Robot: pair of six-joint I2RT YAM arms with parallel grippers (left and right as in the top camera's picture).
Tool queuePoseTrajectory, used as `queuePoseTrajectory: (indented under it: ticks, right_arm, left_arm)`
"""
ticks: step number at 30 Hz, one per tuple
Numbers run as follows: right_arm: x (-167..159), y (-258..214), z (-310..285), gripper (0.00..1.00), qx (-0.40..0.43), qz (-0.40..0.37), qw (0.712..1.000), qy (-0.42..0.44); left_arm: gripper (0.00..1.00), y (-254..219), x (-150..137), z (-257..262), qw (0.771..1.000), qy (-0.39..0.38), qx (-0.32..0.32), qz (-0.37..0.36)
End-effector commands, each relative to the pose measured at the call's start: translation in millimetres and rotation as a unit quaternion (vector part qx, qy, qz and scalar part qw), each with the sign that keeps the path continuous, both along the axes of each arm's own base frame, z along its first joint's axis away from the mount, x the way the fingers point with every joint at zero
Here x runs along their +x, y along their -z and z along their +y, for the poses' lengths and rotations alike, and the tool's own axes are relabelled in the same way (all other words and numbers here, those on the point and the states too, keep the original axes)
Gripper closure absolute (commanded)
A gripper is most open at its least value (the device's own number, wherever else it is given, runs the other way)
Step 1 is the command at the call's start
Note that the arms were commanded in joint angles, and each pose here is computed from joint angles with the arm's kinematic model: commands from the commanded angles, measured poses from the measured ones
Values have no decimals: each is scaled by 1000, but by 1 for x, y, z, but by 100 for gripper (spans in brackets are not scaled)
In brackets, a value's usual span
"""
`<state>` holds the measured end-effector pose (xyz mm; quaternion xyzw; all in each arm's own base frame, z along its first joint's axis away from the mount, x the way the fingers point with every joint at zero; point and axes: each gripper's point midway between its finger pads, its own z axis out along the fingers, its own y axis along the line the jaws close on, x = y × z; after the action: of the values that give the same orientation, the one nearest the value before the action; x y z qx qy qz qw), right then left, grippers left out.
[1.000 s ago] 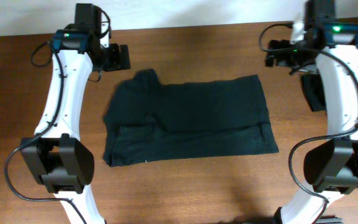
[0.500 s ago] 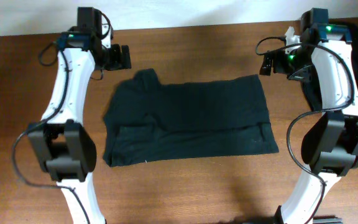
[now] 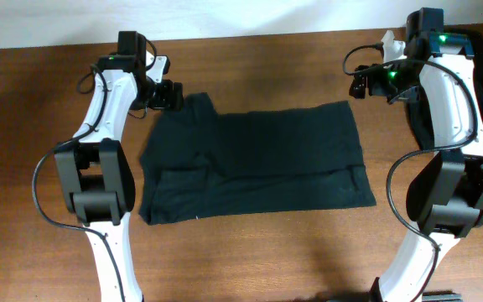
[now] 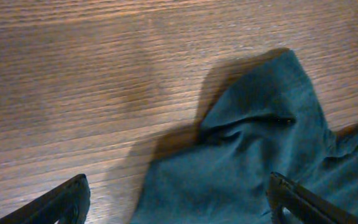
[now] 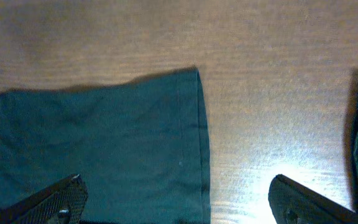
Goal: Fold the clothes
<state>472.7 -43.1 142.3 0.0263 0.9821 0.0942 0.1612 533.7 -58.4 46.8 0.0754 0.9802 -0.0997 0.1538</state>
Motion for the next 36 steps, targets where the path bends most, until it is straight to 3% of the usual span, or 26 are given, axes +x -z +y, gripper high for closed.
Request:
queuePoseTrajectory:
  ticks: [1,11,19,24,29,36]
  right_arm:
    - [11,-12,8,3,2,-30,999,-15]
    - [28,-15,23,3,-13,-61,998,-32]
    - [35,22,18,3,-20,-33,999,-28]
    - [36,55,18,3,-16,-2,999,-29]
    - [43,66,17,4,-17,-5,999,-30]
    - [49,79,17,12,-17,-7,999,-30]
  left_arm:
    - [10,8,3,1,1000,23,-5,-2]
    - [11,36,9,-4,999,39,-13,-1]
    - [28,43,7,-4,999,39,-14,6]
    - [30,42,7,-7,999,41,-21,6]
    - [42,43,7,-7,999,41,-21,7]
    - [42,42,7,-7,999,41,-21,6]
